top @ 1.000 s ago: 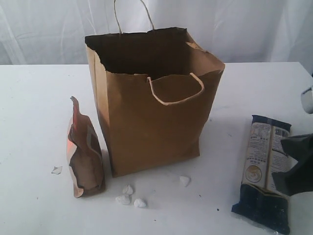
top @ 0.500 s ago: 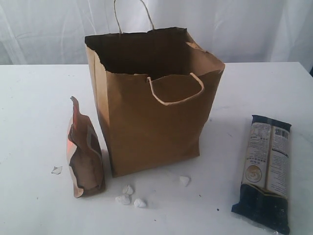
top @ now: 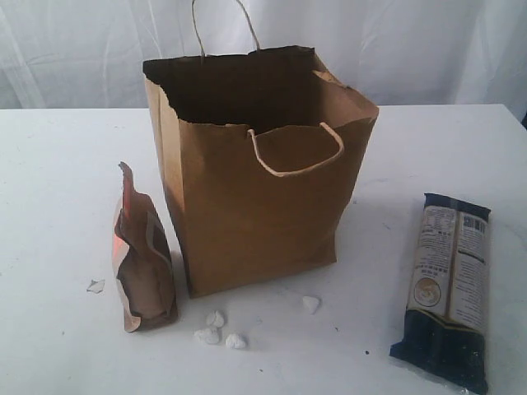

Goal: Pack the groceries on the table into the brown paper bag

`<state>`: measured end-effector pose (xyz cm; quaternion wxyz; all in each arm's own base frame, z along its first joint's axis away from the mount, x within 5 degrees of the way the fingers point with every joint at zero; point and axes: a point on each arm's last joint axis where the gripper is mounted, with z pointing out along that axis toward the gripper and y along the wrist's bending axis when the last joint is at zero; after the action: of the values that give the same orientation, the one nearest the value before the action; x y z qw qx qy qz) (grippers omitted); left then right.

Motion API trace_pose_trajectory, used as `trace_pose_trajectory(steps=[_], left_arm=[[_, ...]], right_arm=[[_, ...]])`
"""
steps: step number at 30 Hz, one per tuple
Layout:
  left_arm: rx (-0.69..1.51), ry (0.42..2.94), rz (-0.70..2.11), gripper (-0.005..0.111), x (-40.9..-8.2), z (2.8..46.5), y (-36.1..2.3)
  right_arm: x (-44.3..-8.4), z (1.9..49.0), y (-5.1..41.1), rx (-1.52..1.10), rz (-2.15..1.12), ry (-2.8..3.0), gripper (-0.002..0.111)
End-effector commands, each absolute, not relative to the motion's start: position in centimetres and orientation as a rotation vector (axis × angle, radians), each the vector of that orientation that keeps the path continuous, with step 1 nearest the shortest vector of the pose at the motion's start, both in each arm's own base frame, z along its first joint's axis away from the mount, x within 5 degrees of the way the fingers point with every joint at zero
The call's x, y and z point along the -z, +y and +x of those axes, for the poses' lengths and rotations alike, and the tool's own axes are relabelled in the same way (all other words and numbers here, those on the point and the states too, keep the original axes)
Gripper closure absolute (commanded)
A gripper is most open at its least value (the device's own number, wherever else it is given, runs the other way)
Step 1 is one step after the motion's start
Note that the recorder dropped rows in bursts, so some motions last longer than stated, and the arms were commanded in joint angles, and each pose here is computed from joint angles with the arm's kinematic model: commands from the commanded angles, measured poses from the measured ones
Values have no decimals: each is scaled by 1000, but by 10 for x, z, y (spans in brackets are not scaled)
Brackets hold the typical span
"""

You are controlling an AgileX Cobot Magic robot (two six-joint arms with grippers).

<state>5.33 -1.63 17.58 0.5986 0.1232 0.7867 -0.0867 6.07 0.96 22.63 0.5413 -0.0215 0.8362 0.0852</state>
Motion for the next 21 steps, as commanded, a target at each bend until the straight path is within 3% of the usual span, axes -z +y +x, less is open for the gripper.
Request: trace_pose_trajectory(steps=[1, 21], left_arm=[[204, 1821, 278, 106, -175, 53, -16], [204, 1821, 278, 106, -175, 53, -16]], right_arm=[[-226, 57, 10, -235, -41, 1864, 108], [-182, 51, 8, -231, -44, 1882, 108]])
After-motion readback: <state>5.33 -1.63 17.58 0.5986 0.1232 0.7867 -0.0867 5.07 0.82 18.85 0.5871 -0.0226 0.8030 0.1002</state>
